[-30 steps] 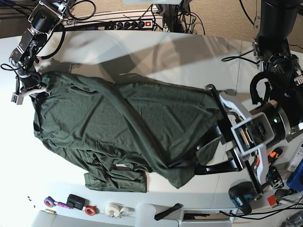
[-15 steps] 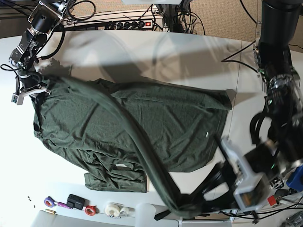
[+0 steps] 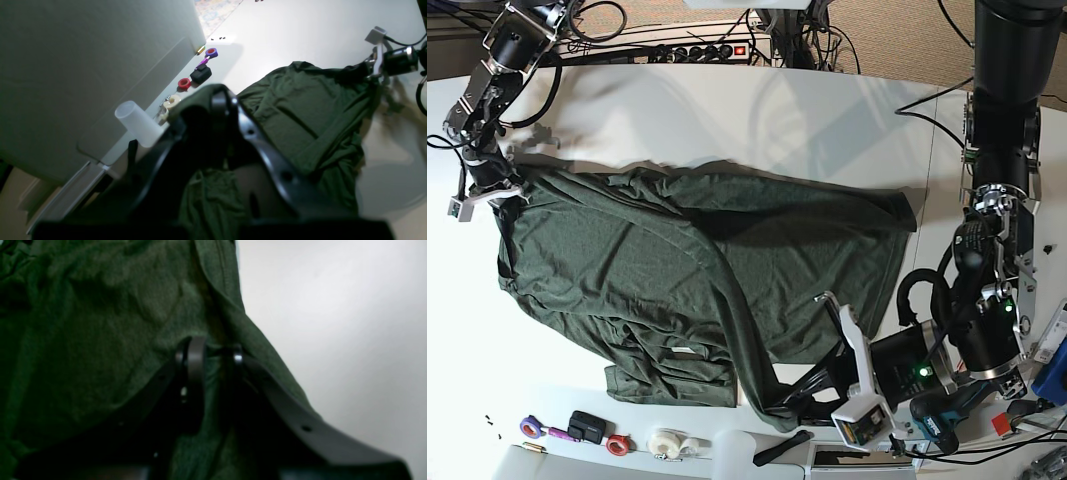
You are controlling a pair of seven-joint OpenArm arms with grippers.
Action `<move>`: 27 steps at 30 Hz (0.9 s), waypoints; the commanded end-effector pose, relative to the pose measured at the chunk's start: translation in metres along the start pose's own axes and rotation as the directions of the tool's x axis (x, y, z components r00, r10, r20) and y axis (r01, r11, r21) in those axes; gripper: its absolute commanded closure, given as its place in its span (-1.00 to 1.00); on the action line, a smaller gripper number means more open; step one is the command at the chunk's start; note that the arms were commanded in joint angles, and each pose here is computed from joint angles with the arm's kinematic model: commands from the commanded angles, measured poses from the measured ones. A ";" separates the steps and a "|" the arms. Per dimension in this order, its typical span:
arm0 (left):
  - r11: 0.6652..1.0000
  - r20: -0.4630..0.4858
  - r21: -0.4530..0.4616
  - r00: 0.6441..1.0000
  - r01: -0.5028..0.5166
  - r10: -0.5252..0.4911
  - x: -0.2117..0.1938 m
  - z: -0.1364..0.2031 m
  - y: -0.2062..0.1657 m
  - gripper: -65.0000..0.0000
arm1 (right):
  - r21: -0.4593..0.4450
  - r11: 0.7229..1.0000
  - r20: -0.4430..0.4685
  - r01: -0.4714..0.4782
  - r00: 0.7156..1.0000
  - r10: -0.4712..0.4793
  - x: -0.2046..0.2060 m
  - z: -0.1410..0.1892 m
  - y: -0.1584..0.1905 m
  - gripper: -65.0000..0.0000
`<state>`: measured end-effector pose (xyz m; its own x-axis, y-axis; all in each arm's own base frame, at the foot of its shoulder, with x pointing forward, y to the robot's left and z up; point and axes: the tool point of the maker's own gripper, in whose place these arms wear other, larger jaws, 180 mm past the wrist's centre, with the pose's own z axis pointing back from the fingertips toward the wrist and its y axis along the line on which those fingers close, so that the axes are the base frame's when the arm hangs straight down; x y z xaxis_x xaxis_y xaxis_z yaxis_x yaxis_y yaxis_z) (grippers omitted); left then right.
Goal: Layout the t-shirt on the table in an organized manner, then fold the t-shirt properly
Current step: 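Grasp the shirt side with the left gripper and drag it toward the hem, then lay the shirt side flat and release it from the left gripper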
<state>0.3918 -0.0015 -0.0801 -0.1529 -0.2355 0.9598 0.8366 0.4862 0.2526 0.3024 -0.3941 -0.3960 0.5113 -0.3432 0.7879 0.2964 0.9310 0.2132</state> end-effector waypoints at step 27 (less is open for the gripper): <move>0.984 -0.453 -0.016 0.879 -0.176 0.150 -0.116 0.039 -0.031 1.00 | 0.104 0.989 0.041 -0.106 0.994 0.102 0.052 0.023 0.026 0.66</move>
<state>0.3586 0.0434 -0.2109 0.2654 -0.5321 0.8040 0.8610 0.5061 0.0507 0.3090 -0.3771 -0.3578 0.5489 -0.2706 0.7909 0.1762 0.9623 0.2071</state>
